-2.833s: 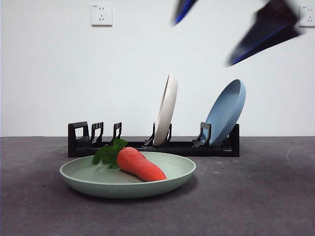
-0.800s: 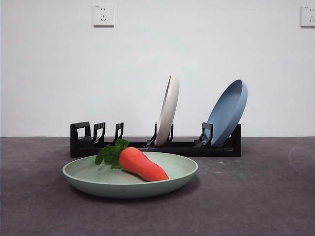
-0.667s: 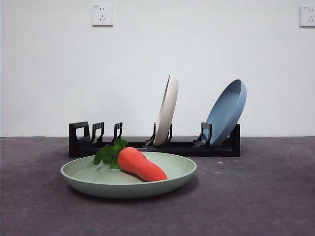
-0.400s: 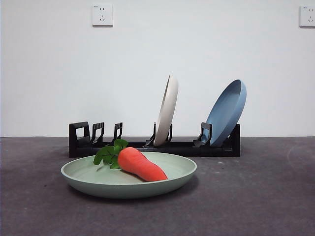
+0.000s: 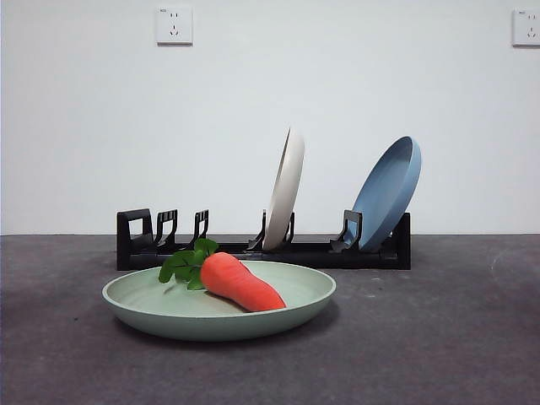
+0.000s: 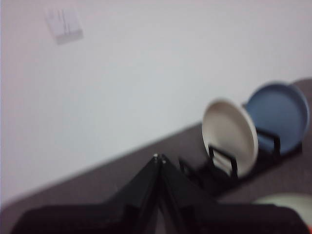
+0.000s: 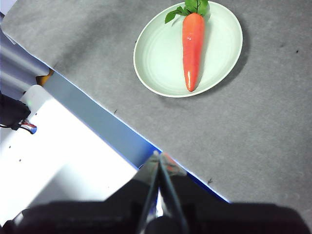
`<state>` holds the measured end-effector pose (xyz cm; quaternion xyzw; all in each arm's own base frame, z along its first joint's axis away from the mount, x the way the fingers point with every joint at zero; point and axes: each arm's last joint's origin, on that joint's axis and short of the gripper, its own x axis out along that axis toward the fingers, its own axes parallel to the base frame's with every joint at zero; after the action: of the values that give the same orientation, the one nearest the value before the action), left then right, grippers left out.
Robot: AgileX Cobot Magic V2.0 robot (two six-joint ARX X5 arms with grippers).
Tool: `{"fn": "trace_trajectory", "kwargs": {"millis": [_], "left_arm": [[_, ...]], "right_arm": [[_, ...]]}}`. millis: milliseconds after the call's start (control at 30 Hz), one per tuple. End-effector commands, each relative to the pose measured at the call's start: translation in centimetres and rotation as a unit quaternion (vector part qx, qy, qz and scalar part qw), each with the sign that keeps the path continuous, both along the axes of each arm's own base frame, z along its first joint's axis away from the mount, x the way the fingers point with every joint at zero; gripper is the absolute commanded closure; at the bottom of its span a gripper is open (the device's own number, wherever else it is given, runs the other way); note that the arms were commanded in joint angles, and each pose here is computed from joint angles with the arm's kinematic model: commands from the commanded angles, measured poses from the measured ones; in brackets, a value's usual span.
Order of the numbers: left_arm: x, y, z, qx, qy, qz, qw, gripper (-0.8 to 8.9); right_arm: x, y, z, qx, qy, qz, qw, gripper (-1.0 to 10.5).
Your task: Take the green plate from the plate rack,put the plate on the table,take the carrot from the table,put the carrot in the plate
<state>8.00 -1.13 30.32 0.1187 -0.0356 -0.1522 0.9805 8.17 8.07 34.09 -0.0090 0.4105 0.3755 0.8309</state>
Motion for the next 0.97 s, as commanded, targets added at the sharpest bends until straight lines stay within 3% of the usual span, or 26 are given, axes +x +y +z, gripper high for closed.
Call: {"fn": "trace_trajectory", "kwargs": {"millis": [33, 433, 967], "left_arm": [[0.4, 0.1, -3.3, -0.02, 0.022, 0.006, 1.0, 8.17], [1.1, 0.5, -11.8, -0.029, 0.066, 0.032, 0.997, 8.17], [1.5, 0.6, -15.5, -0.055, 0.118, 0.041, 0.991, 8.17]], "right_arm": [[0.0, 0.0, 0.0, 0.001, -0.001, 0.0, 1.0, 9.5], [0.0, 0.0, 0.0, 0.001, -0.001, 0.0, 1.0, 9.5], [0.0, 0.0, 0.0, 0.001, -0.001, -0.001, 1.0, 9.5]]}}
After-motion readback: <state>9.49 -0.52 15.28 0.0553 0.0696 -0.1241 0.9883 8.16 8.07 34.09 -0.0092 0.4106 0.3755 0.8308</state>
